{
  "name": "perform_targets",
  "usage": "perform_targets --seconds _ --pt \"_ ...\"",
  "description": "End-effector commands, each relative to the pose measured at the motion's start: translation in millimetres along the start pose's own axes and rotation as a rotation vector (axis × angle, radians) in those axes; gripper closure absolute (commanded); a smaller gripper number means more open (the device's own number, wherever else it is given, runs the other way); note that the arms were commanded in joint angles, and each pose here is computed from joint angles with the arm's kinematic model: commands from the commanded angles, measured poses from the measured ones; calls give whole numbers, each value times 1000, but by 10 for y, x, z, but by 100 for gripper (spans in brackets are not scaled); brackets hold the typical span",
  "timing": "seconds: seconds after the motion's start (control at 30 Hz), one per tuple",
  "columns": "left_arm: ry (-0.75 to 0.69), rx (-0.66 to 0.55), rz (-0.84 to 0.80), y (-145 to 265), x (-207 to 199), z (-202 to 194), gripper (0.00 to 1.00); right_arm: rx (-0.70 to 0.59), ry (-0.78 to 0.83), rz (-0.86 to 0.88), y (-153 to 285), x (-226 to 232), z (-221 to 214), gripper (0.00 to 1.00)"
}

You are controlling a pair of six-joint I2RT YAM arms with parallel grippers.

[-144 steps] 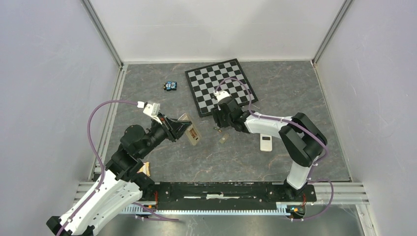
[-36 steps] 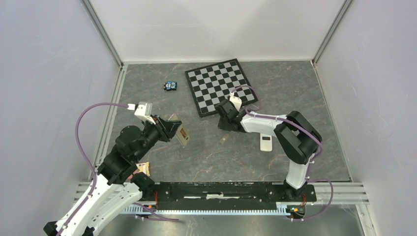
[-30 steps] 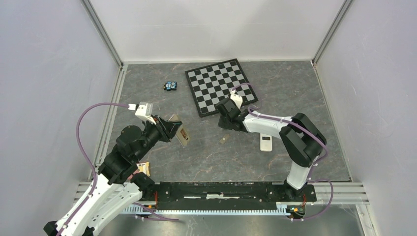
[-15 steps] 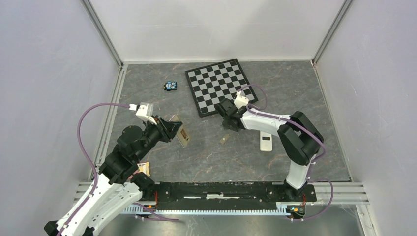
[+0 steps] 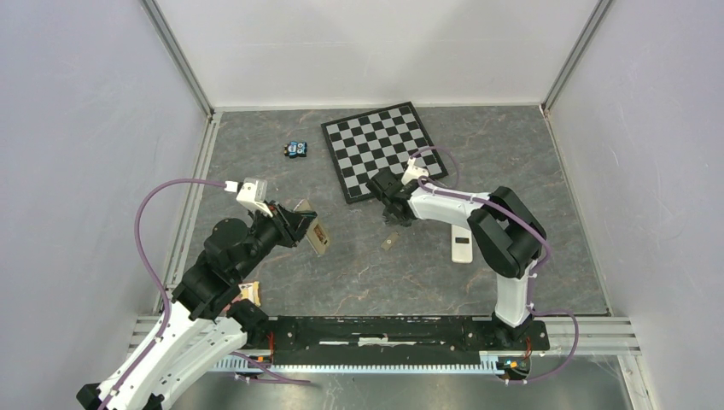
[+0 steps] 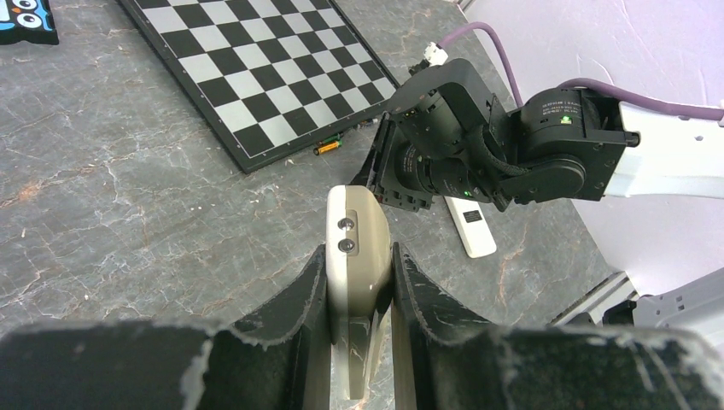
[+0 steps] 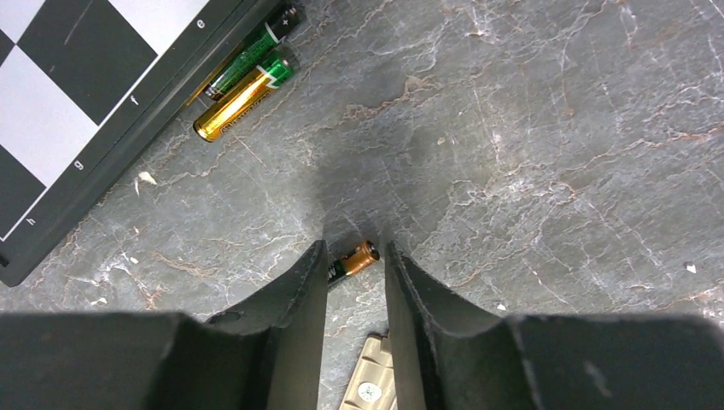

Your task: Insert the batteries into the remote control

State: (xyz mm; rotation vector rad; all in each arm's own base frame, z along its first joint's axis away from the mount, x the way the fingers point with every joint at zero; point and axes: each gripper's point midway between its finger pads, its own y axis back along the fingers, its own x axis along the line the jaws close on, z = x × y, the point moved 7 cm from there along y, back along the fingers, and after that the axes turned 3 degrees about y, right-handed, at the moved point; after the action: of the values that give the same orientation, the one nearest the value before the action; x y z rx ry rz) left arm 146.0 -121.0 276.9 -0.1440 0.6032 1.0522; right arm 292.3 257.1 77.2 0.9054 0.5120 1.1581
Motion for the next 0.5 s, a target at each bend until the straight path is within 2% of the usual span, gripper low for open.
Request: perform_targets --seconds 0.0,0.1,0.17,0.23,0.4,0.47 --pt "-2 -51 -22 -2 -49 100 98 2 1 -26 -13 -21 -22 67" --pt "3 -48 -23 -8 -48 89 98 -1 11 -29 -36 -77 -59 74" --pt "4 -48 -23 -11 -48 87 98 1 31 -27 -56 -80 -68 85" --pt "5 -49 -24 -11 -50 89 98 2 57 -23 -70 -65 -66 90" --pt "3 -49 -21 -9 -48 91 98 -35 141 8 -80 10 19 90" --pt "1 -49 -22 -6 -49 95 98 -48 168 27 -72 47 55 85"
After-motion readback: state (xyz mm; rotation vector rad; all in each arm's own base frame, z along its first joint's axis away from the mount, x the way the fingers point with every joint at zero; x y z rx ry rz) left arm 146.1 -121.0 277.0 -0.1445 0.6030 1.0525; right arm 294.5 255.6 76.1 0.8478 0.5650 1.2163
